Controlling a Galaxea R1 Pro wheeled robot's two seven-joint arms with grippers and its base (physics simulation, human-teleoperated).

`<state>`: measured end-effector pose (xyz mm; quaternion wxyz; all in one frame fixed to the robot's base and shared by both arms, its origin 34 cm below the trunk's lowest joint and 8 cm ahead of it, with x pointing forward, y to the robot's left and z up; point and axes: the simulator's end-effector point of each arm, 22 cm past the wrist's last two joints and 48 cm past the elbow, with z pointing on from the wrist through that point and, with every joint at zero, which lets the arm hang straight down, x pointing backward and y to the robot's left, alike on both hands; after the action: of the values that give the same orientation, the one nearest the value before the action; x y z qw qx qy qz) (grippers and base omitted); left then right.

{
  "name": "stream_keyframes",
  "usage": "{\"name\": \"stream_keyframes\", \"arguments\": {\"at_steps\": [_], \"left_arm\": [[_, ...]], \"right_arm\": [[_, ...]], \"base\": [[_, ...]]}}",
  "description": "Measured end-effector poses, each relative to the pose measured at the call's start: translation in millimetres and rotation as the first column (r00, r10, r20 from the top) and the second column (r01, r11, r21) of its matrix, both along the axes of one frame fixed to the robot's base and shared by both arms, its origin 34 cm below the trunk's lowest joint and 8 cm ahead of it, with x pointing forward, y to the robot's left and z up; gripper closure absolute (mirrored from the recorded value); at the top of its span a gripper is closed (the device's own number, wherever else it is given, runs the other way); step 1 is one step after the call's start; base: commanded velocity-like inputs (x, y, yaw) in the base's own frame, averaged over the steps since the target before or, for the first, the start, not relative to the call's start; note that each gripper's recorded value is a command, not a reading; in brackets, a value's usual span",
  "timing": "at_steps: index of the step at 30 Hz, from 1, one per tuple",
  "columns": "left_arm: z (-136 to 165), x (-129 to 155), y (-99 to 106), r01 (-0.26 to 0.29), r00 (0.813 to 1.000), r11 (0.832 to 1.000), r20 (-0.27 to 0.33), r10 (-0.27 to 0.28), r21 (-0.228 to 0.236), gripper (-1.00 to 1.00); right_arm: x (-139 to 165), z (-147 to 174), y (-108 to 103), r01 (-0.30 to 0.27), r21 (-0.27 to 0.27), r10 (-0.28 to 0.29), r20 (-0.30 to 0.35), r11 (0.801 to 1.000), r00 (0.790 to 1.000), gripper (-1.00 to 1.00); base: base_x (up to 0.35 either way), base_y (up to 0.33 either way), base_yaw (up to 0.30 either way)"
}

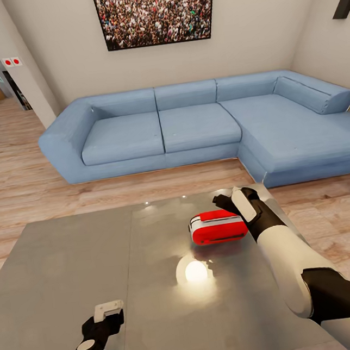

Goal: Turn on the radio receiver that's on the table in the living room.

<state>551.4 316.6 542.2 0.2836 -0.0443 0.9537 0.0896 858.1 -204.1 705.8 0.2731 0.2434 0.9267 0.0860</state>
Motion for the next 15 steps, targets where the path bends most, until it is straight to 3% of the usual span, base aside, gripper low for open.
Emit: {"name": "stream_keyframes", "arguments": {"at_steps": [15], "left_arm": [[-8.2, -5.8, 0.2, 0.000, 1.000, 1.000, -0.020, 0.000, 0.002, -1.00]], "right_arm": [[-2.5, -14.4, 0.1, 0.000, 0.000, 0.000, -0.020, 1.000, 1.000, -1.00]], "base": [[0.000, 0.000, 0.000]]}}
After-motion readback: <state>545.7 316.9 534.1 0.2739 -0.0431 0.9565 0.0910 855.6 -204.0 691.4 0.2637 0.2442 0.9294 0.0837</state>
